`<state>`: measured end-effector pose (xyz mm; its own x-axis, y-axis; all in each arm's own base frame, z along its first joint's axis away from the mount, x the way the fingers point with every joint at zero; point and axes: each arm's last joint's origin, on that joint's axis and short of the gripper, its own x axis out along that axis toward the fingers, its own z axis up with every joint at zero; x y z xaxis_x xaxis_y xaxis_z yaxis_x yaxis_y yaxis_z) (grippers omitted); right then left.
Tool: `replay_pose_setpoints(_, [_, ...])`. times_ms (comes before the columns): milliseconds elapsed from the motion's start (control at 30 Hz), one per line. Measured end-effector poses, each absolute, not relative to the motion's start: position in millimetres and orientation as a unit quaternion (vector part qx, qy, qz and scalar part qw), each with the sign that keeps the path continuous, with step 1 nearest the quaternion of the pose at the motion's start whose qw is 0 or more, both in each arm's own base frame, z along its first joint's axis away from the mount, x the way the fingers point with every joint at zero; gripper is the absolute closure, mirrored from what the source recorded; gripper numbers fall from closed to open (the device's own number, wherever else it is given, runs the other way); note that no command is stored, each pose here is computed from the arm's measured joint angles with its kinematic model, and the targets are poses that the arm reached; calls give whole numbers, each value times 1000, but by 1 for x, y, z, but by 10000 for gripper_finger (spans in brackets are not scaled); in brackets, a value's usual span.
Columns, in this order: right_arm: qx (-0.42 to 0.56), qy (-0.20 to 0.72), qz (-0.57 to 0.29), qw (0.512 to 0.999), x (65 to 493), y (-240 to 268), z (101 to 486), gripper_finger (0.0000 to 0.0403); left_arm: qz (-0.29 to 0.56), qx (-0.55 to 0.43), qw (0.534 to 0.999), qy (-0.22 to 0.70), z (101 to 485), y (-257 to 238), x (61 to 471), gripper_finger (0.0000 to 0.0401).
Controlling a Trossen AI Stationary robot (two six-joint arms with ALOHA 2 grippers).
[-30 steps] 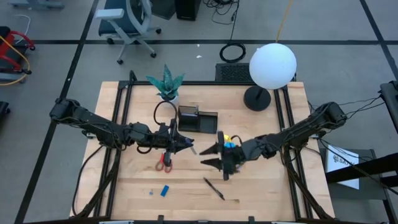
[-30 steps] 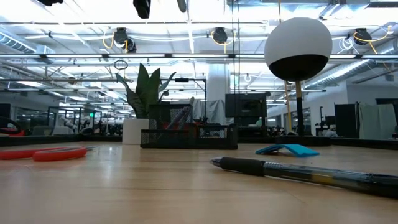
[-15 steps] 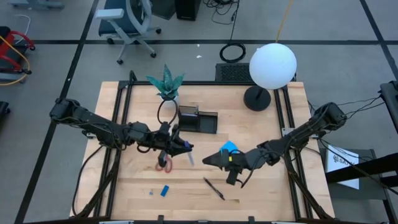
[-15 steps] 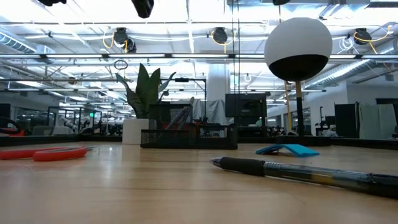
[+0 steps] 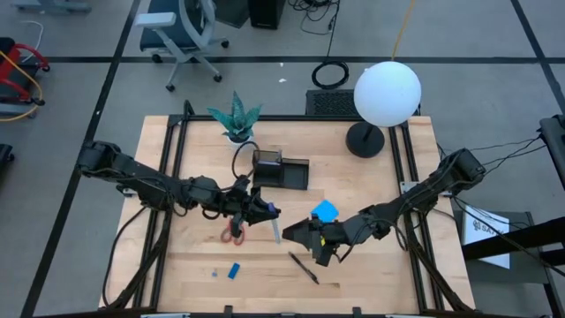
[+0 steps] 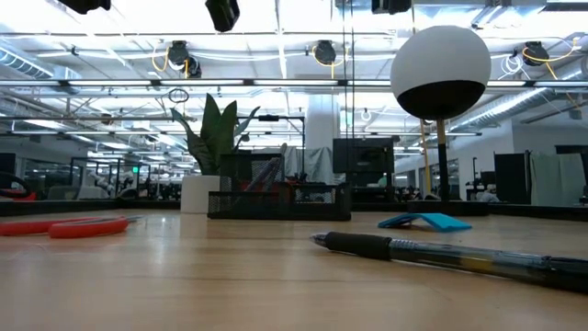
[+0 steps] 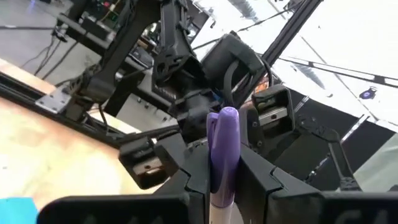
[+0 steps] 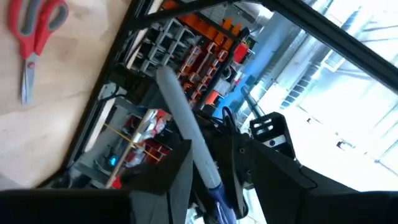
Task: Pick and place office supplies into organizer
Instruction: Put the blue marker into the black desk organizer
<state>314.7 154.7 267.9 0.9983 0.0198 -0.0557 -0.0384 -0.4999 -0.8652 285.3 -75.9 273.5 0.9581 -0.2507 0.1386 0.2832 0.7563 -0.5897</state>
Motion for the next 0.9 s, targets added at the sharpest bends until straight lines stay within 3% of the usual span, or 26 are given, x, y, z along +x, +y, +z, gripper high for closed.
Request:
replay_pose_setpoints(267, [-872,10,38,488,319,154,261,257,-173,-309,934,-37,279,-82,302,351])
replay_pose_setpoints(567, [-860,2,44,509,319,154,261,271,-169,-281,944,-43,289,-80,312,351])
replay_pose_setpoints(733, [-840,3,43,541,319,154,261,315,-168,-280,944,-44,289,-80,312,351])
replay_pose_setpoints(900, [-839,2,46,541,319,155,261,364,-163,-290,943,-31,286,-79,312,351])
